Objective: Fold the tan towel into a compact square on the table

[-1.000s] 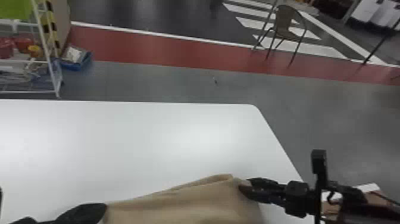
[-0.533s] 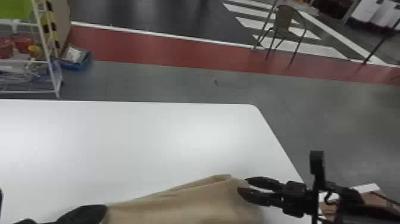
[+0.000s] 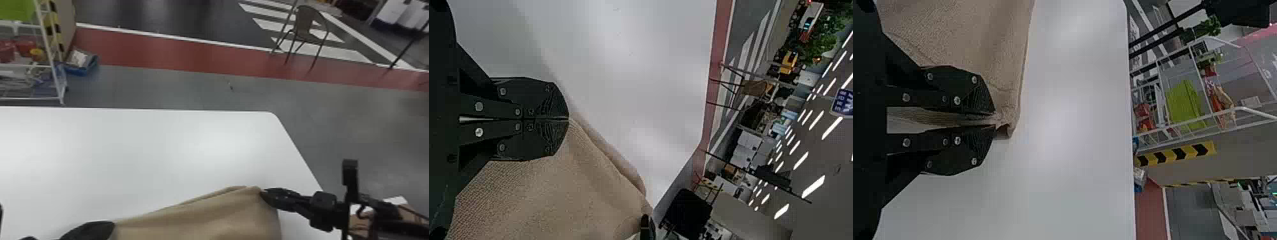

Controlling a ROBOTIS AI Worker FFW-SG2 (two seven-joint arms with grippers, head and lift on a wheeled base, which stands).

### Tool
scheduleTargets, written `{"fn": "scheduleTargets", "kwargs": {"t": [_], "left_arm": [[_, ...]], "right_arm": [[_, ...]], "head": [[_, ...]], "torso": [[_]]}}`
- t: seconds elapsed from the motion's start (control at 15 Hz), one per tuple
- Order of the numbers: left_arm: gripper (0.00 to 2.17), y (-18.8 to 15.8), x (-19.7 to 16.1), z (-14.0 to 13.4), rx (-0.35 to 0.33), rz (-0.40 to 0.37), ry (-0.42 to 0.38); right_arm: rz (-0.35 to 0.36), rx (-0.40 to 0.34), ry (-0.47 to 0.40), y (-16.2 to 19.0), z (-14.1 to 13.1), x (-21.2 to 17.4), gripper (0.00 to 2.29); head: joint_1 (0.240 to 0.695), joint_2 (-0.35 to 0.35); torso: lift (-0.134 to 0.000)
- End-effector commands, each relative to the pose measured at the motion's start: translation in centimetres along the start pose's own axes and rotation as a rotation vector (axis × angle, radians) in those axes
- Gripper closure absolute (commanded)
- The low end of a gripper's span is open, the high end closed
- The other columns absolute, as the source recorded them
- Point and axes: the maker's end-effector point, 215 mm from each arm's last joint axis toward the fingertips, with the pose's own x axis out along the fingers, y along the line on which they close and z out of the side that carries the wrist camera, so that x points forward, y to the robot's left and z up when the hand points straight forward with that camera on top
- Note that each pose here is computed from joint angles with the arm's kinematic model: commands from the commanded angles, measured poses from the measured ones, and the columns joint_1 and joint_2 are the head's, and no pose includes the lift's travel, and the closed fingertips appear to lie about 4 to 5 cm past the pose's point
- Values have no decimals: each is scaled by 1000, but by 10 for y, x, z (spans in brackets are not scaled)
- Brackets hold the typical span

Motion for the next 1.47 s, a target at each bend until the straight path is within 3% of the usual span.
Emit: {"fn": "scheduleTargets", "kwargs": {"t": [0.0,0.27,0.6,0.67,0.73,0.8,0.87,0.93,1.0,1.07,1.2,1.4], "left_arm": [[1480,-1,0,0,0,-2,-1],[1480,-2,2,1,1,-5,-1],[1480,-1,1,1,2,-5,-1],[1480,0,0,0,-1,-3,1],[1477,1,-2,1,0,1,-1],[1393,1,-2,2,0,2,-2],[1244,1,-2,4,2,-2,-6],[977,0,-2,5,4,-2,-8],[329,0,-2,9,7,-4,-15],[33,2,-4,10,7,1,-20],[6,9,-16,31,15,19,-86],[22,14,-49,56,7,37,-192]], "right_arm": [[-20,-6,-12,-2,5,-13,1001],[-17,-15,-31,10,19,-19,1001],[-13,17,-4,-6,18,16,1001],[-13,20,18,-7,12,23,967],[-14,24,21,-8,10,24,751],[-27,28,27,-12,7,24,286],[-36,28,28,-15,6,22,83],[-49,27,28,-18,6,19,56],[-62,28,27,-20,5,14,49],[-75,33,11,-22,8,5,53],[-93,70,-53,-30,10,-21,53],[-112,92,-59,-34,-6,-44,90]], "head": [[695,-350],[695,-350],[695,-350],[695,-350],[695,-350],[695,-350],[695,-350],[695,-350],[695,-350],[695,-350],[695,-350],[695,-350]], "torso": [[-123],[-123],[-123],[-123],[-123],[-123],[-123],[-123],[-123],[-123],[-123],[-123]]}}
